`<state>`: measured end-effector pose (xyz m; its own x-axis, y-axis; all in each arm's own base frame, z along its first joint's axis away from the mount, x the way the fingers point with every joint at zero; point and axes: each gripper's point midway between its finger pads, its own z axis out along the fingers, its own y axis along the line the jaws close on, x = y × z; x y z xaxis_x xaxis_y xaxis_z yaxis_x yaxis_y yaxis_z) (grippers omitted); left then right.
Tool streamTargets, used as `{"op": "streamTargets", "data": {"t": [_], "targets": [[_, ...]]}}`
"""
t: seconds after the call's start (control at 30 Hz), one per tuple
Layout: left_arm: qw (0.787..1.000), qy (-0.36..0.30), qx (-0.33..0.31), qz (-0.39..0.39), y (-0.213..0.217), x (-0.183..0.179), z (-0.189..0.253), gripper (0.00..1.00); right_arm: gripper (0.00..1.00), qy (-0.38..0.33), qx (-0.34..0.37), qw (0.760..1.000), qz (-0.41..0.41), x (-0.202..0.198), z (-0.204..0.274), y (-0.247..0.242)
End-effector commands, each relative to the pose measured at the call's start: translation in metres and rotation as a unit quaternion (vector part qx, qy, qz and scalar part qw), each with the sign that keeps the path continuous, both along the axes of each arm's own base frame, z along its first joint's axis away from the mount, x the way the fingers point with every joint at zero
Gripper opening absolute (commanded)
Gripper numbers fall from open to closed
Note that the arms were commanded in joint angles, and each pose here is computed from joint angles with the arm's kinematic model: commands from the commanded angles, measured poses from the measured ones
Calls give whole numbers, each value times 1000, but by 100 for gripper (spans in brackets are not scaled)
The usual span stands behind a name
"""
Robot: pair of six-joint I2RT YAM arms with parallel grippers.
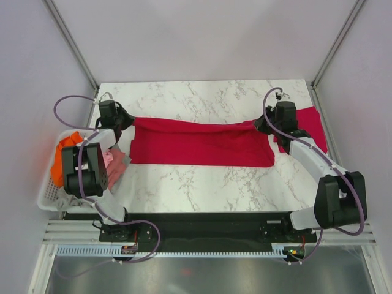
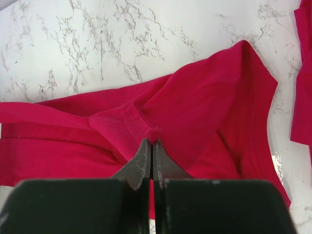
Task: Fold and stack the t-shirts
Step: Fold the tshirt
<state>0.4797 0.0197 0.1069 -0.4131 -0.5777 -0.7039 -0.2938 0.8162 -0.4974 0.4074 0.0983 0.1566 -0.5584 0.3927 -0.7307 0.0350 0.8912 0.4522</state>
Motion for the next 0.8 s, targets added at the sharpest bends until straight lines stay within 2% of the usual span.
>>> {"op": "streamTargets", "data": {"t": [0.0, 0.37, 0.77], "targets": [[999, -43, 11, -17, -1, 3, 24, 2, 0, -20, -9, 1000, -3, -6, 13, -3], [1000, -14, 12, 15, 8, -15, 12, 2, 1, -15, -9, 1000, -21, -32, -3, -9], [999, 14, -37, 16, 5, -40, -13, 2, 2, -7, -19, 997, -72, -63, -31, -28]]}}
